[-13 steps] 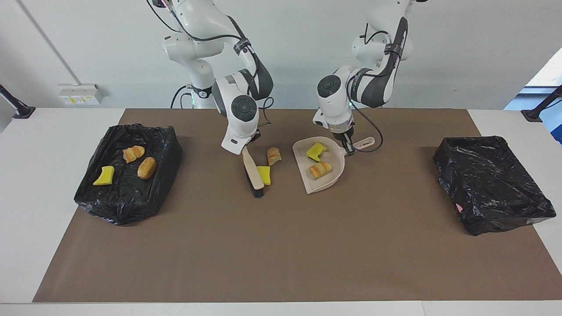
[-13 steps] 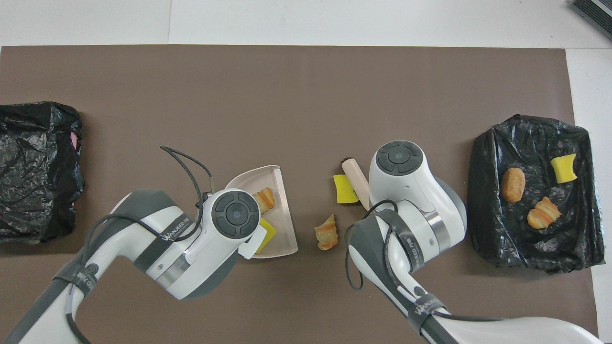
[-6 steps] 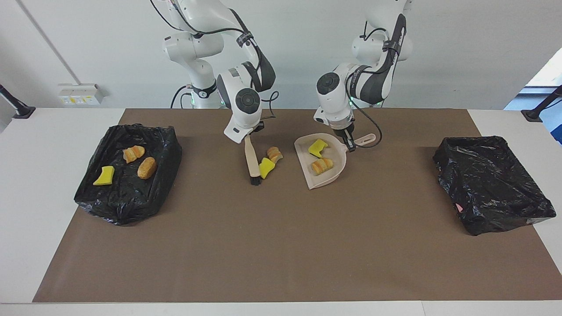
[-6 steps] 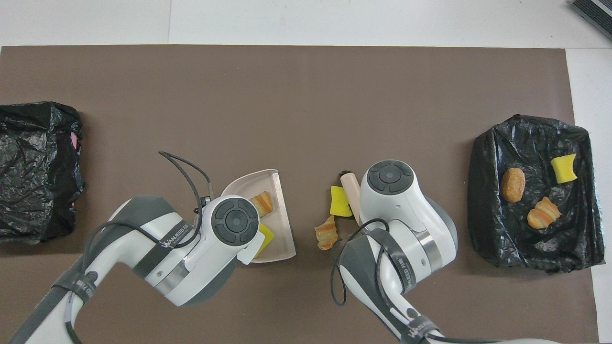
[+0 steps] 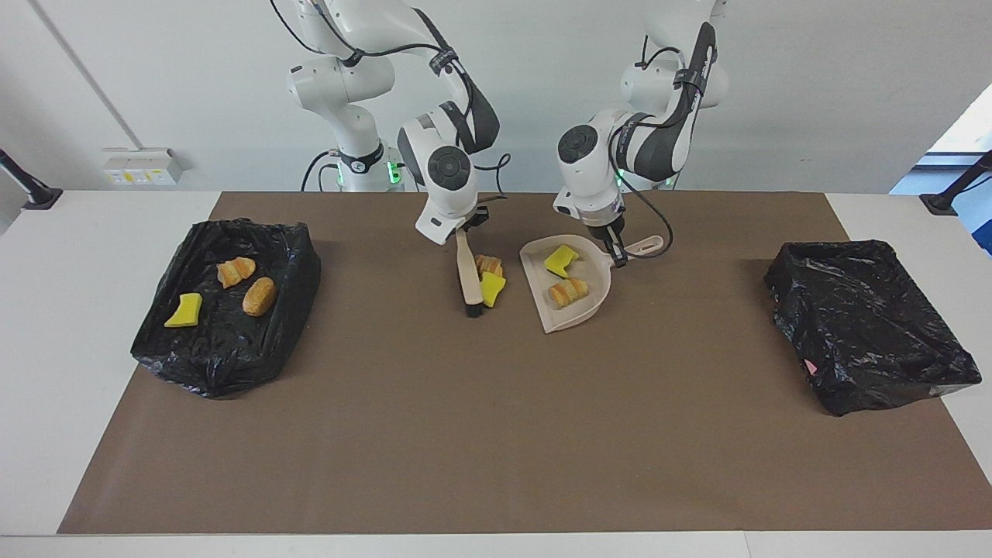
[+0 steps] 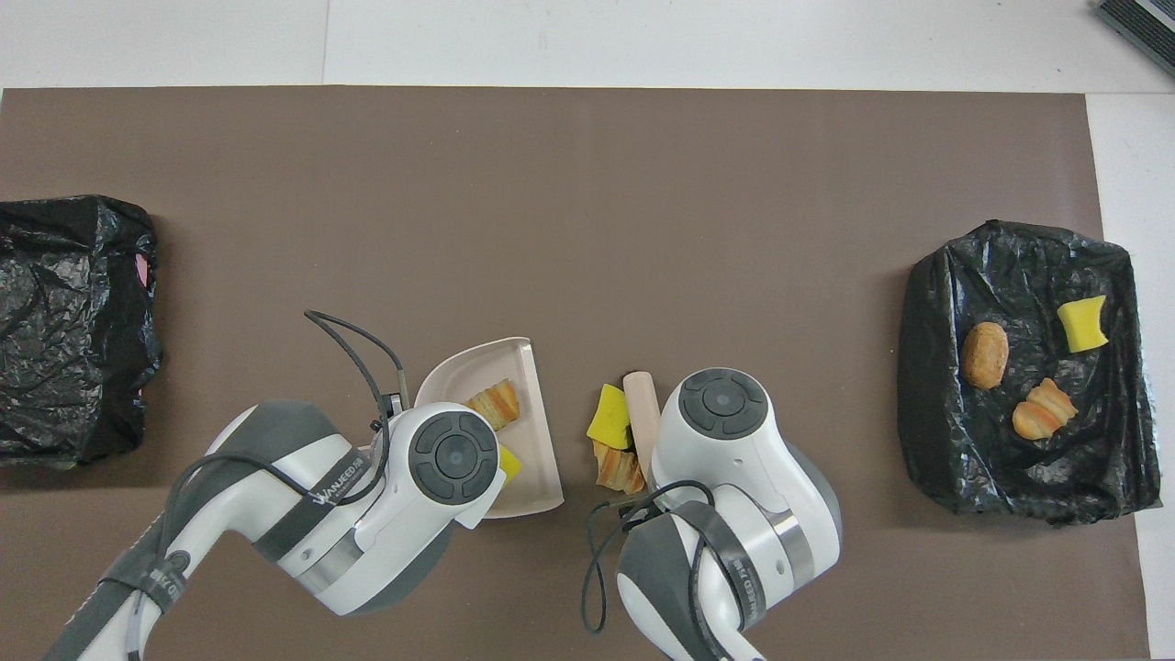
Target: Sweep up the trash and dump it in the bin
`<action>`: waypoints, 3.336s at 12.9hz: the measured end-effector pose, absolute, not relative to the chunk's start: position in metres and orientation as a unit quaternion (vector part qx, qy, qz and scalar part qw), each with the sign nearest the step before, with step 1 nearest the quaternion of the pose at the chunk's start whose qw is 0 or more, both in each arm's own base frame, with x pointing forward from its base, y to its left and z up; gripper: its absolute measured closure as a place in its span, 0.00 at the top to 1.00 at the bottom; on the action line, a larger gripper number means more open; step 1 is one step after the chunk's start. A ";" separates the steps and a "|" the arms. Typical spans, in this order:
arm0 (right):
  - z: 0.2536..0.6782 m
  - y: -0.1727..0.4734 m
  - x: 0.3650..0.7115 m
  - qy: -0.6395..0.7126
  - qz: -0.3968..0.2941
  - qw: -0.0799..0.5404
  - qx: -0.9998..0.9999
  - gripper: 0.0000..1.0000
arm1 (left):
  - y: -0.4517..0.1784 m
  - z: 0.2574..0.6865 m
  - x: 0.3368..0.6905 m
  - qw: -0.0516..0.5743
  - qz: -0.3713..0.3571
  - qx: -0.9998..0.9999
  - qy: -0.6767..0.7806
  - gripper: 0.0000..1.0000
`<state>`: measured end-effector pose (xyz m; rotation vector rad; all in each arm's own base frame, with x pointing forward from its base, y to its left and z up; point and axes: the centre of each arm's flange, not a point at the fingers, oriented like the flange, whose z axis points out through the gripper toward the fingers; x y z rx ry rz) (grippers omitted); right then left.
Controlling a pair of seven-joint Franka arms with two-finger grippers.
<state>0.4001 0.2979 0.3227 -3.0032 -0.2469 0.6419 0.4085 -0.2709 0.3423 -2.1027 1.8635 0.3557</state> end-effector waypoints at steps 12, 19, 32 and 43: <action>0.351 0.385 0.387 0.004 0.146 0.210 -0.967 0.26 | -0.271 0.340 0.407 0.155 0.122 -0.733 0.652 0.32; 0.402 0.350 0.408 -0.039 0.206 0.159 -0.965 0.26 | -0.270 0.340 0.408 0.154 0.120 -0.733 0.652 0.32; 0.390 0.324 0.370 0.018 0.238 0.019 -0.971 0.26 | -0.251 0.356 0.444 0.118 0.069 -0.720 0.681 0.32; 0.330 0.352 0.300 0.007 0.210 -0.006 -0.978 0.26 | -0.079 0.495 0.513 0.063 0.043 -0.733 0.676 0.32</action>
